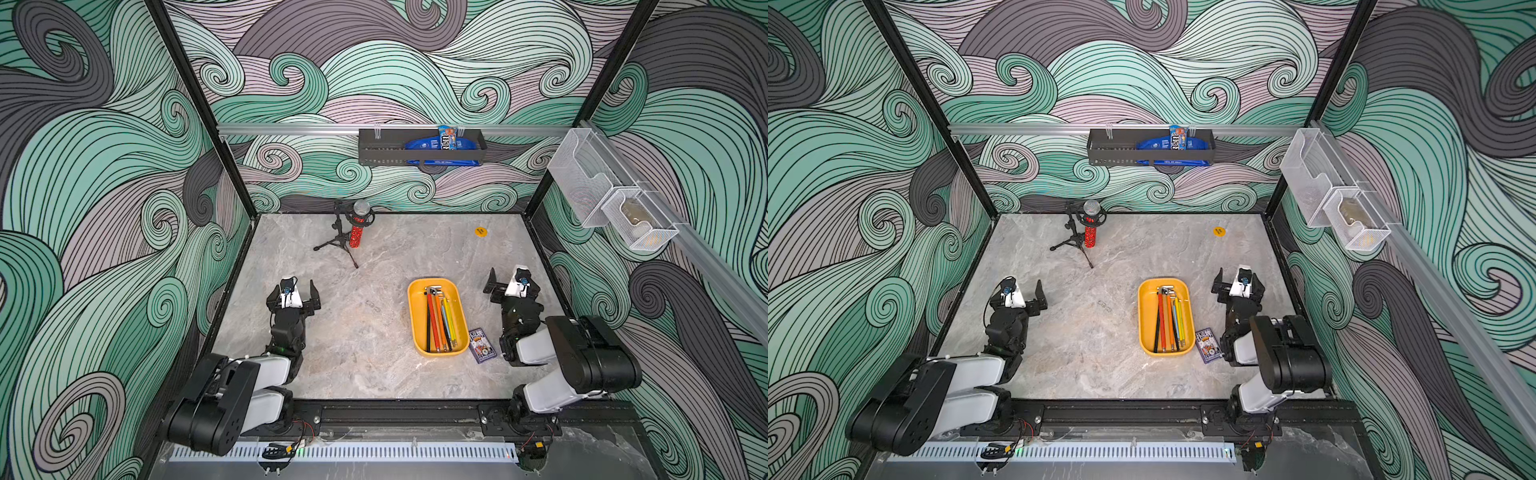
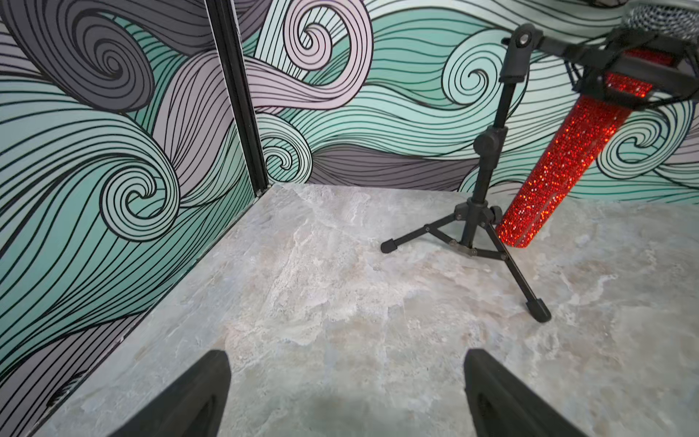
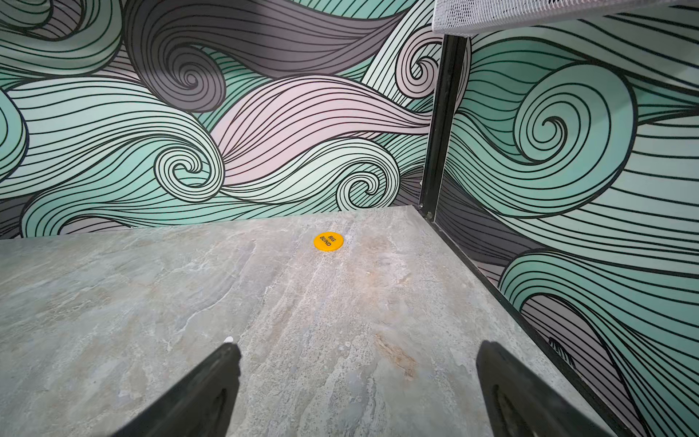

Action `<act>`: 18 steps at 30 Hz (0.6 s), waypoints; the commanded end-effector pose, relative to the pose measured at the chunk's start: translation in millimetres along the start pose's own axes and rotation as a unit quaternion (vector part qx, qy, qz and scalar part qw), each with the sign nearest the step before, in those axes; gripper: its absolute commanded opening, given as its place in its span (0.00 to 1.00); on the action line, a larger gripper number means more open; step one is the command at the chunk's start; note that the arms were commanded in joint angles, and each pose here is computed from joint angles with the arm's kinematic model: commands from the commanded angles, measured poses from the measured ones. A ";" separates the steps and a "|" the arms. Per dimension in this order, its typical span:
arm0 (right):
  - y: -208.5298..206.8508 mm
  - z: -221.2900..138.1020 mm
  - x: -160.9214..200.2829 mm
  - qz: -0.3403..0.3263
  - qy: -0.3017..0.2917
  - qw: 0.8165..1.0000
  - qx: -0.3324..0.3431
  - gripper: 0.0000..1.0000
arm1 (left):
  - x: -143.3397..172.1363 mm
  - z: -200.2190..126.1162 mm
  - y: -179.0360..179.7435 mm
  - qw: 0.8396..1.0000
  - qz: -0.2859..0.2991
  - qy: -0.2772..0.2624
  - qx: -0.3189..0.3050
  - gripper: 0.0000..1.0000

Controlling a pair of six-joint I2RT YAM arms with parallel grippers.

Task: Put the hex key on the desktop into the storage box
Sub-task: Reset both arms

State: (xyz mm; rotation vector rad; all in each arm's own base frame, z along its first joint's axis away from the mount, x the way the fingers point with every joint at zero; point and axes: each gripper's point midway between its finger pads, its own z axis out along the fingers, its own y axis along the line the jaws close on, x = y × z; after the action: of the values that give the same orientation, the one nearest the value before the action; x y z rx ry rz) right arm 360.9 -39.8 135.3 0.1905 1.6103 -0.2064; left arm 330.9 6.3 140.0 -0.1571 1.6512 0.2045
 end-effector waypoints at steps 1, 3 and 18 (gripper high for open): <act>-0.1 3.9 -5.7 0.006 -0.008 1.000 -0.001 1.00 | -21.3 12.7 -3.3 0.999 -0.026 -0.037 -0.001 0.99; -0.2 3.8 -5.6 0.006 -0.008 1.000 -0.001 1.00 | -12.5 18.3 -3.6 0.999 -0.023 -0.028 -0.008 0.99; -0.1 3.6 -5.3 0.007 -0.006 1.000 -0.002 1.00 | 0.0 34.2 -5.6 0.999 -0.022 -0.017 0.018 0.99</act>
State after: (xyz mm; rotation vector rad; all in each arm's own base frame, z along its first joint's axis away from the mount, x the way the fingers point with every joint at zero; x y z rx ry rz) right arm 361.1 -40.5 132.9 0.1953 1.6200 -0.2031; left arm 356.3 10.3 120.1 -0.1550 1.6721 0.1788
